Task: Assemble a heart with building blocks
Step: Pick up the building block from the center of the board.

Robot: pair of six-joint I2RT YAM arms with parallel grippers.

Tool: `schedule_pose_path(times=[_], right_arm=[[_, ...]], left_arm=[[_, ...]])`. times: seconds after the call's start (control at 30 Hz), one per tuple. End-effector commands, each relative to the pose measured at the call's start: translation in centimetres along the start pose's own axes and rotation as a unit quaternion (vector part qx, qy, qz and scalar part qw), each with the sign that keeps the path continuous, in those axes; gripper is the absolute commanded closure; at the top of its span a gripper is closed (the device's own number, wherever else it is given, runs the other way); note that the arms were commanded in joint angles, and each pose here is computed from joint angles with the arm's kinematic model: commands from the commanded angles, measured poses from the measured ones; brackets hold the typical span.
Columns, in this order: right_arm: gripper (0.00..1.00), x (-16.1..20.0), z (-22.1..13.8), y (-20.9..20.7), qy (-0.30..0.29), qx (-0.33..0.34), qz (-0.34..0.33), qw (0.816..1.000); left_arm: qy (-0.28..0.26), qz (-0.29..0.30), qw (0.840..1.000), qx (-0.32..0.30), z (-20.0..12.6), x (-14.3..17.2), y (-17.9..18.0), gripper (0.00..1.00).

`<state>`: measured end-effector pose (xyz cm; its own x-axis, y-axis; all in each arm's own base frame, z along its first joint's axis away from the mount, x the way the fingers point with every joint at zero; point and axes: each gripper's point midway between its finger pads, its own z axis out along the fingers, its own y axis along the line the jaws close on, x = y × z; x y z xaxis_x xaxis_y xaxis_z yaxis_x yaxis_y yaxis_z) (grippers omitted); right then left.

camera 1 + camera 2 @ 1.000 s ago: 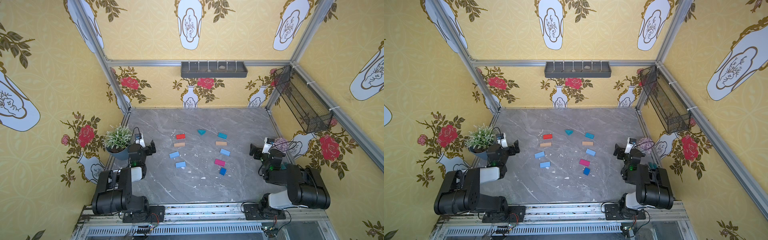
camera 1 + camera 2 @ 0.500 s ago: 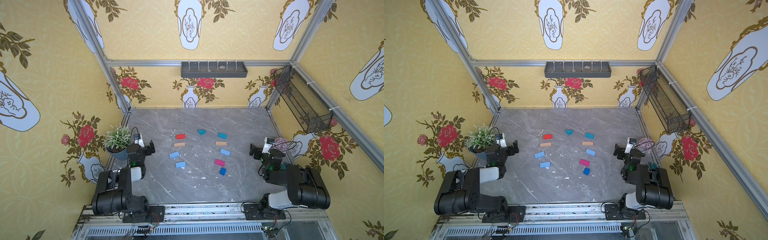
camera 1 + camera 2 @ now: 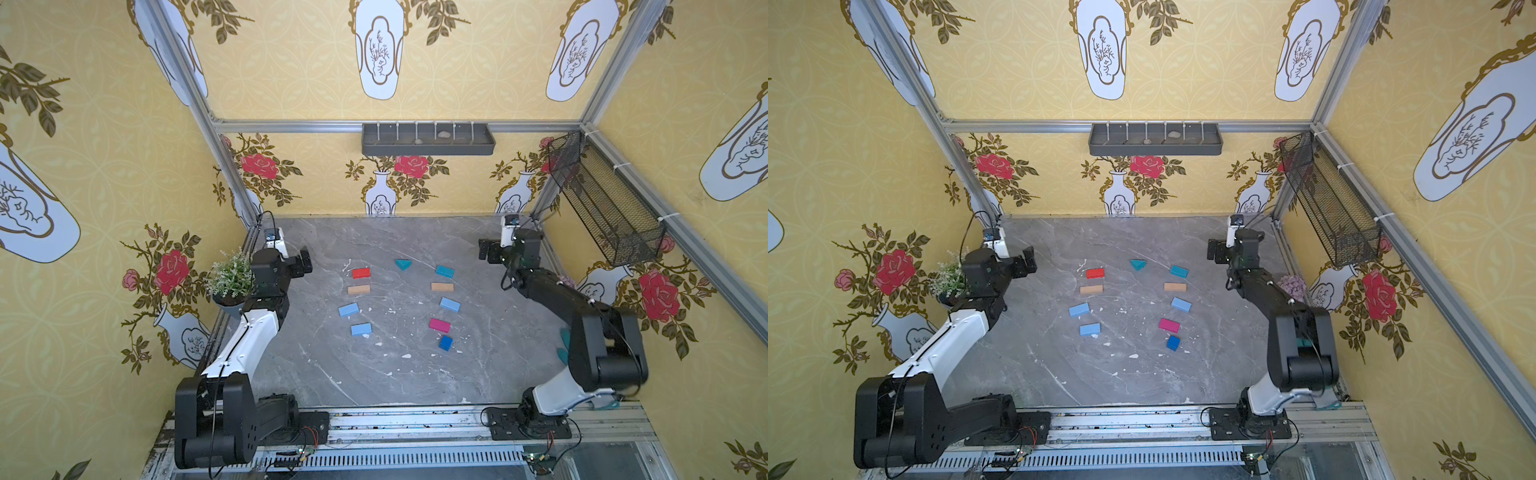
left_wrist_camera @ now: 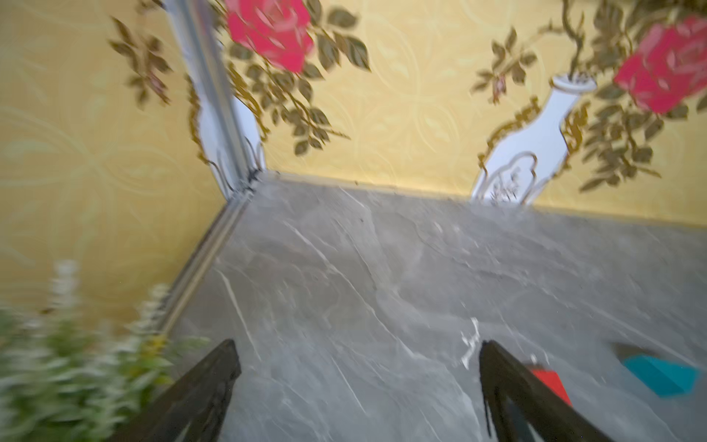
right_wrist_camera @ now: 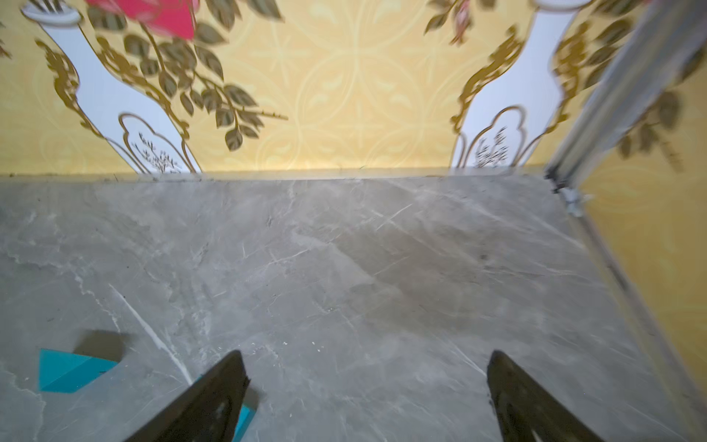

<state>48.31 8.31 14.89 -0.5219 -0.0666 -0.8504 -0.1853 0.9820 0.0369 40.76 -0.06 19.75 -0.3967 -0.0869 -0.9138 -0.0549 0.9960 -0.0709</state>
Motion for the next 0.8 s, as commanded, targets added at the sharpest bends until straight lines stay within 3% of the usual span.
schedule_pose_path(times=[0.0,0.2,0.3,0.5,0.77], right_arm=[[0.02,5.0,2.8,5.2,0.151,-0.064,-0.063,0.985],[0.02,5.2,8.6,9.2,0.202,-0.068,-0.122,0.969],[0.02,6.6,10.6,10.1,0.229,-0.063,-0.152,0.959],[0.03,7.2,11.4,13.5,0.225,-0.115,-0.179,0.951],[0.02,7.9,11.3,17.3,0.231,-0.161,-0.196,0.939]], left_arm=[[0.128,-0.006,0.992,0.019,-0.4,6.3,-1.6,0.01],[0.174,0.010,0.984,0.031,-1.8,8.7,-3.3,0.00],[0.191,0.014,0.981,0.031,-2.1,9.1,-3.3,0.06],[0.208,0.021,0.977,0.033,-2.1,9.6,-3.6,0.14],[0.219,0.026,0.975,0.030,-1.6,10.1,-3.6,0.15]])
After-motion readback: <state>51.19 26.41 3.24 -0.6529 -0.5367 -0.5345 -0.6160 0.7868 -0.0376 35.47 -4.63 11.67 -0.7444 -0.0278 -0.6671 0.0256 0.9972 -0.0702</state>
